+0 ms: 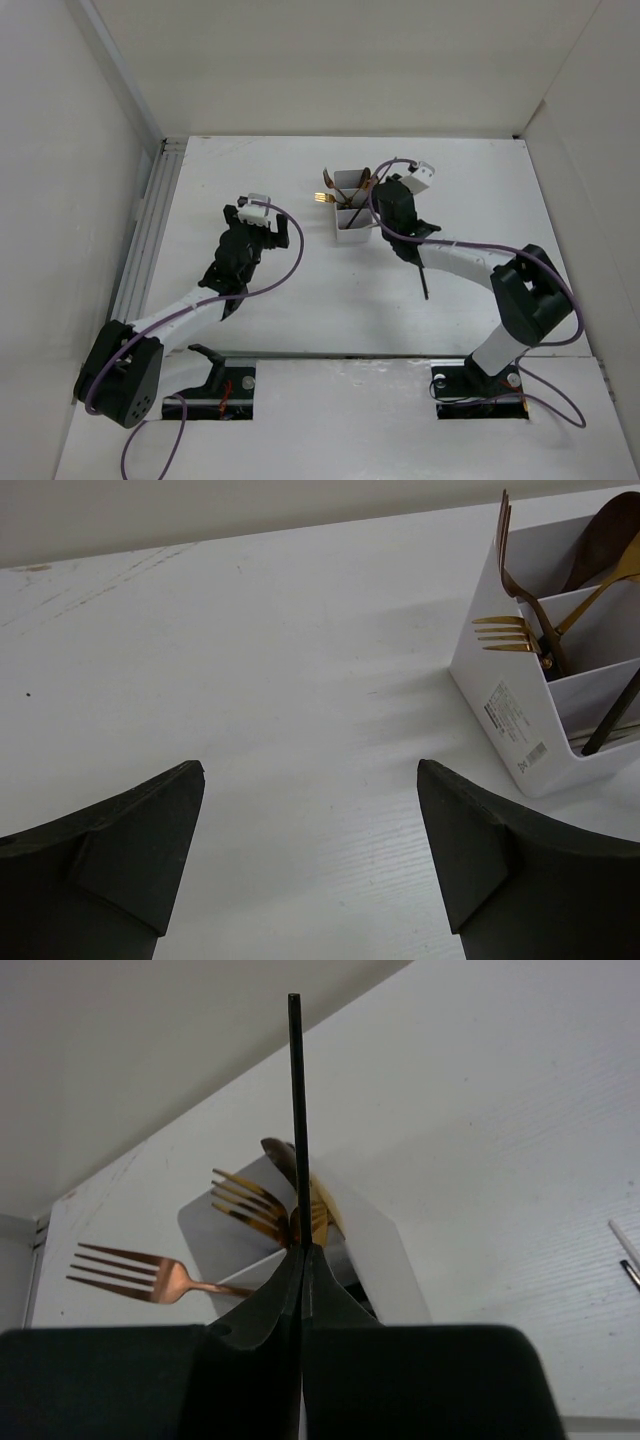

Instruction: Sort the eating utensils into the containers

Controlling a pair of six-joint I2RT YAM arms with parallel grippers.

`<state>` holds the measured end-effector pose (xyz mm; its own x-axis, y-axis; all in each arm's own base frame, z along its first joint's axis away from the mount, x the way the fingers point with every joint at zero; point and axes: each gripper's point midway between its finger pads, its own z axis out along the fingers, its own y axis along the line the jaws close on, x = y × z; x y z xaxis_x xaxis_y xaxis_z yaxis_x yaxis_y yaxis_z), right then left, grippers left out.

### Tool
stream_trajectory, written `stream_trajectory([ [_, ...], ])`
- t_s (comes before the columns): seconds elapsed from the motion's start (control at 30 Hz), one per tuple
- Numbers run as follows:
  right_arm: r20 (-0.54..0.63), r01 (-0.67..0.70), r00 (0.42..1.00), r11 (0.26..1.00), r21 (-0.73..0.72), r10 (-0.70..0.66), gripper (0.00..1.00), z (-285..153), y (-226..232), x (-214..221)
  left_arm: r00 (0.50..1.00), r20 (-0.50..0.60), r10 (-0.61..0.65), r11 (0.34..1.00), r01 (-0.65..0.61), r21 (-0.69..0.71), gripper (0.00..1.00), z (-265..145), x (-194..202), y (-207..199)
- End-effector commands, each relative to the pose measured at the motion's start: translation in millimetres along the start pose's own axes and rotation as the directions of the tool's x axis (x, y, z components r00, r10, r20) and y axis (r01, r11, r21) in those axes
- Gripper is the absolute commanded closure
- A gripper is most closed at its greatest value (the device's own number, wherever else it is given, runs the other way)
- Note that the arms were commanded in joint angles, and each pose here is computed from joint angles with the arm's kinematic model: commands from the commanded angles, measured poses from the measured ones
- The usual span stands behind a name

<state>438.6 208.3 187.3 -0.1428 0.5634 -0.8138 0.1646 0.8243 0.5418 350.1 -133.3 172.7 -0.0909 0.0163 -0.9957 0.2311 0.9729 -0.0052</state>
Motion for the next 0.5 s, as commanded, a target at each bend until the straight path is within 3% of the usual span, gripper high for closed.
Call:
stream_trajectory([
  [0.0, 0.036, -0.062, 0.997, 0.997, -0.041, 0.063, 1.00, -3.1, 20.2, -7.7, 0.997, 0.074, -0.002, 1.000, 0.003, -0.011, 0.15, -2.4, -19.9, 1.8],
  [0.13, 0.009, -0.020, 1.000, 1.000, -0.012, 0.021, 0.86, -6.0, 7.4, 2.0, 0.997, 0.083, -0.004, 1.000, 0.006, -0.021, 0.13, -2.2, -22.2, 3.6],
  [0.2, 0.008, -0.012, 1.000, 1.000, 0.002, 0.012, 0.73, -9.4, 0.8, 2.1, 0.997, 0.083, -0.004, 1.000, 0.006, -0.021, 0.13, -2.2, -22.2, 3.6],
  [0.33, 0.016, 0.009, 1.000, 1.000, 0.009, -0.010, 0.66, -16.3, 0.1, -9.3, 0.997, 0.083, -0.004, 0.999, 0.007, -0.032, 0.13, -2.3, -22.2, 5.5],
  [0.37, 0.016, 0.031, 0.999, 0.999, 0.009, -0.031, 0.58, -19.0, -0.5, -12.9, 0.997, 0.083, -0.004, 0.999, 0.007, -0.032, 0.13, -2.3, -22.2, 5.5],
  [0.47, 0.039, 0.083, 0.996, 0.996, -0.033, -0.082, 0.56, -25.3, 14.1, -34.0, 0.997, 0.083, -0.004, 0.999, 0.007, -0.032, 0.12, -4.2, -20.9, 6.0],
])
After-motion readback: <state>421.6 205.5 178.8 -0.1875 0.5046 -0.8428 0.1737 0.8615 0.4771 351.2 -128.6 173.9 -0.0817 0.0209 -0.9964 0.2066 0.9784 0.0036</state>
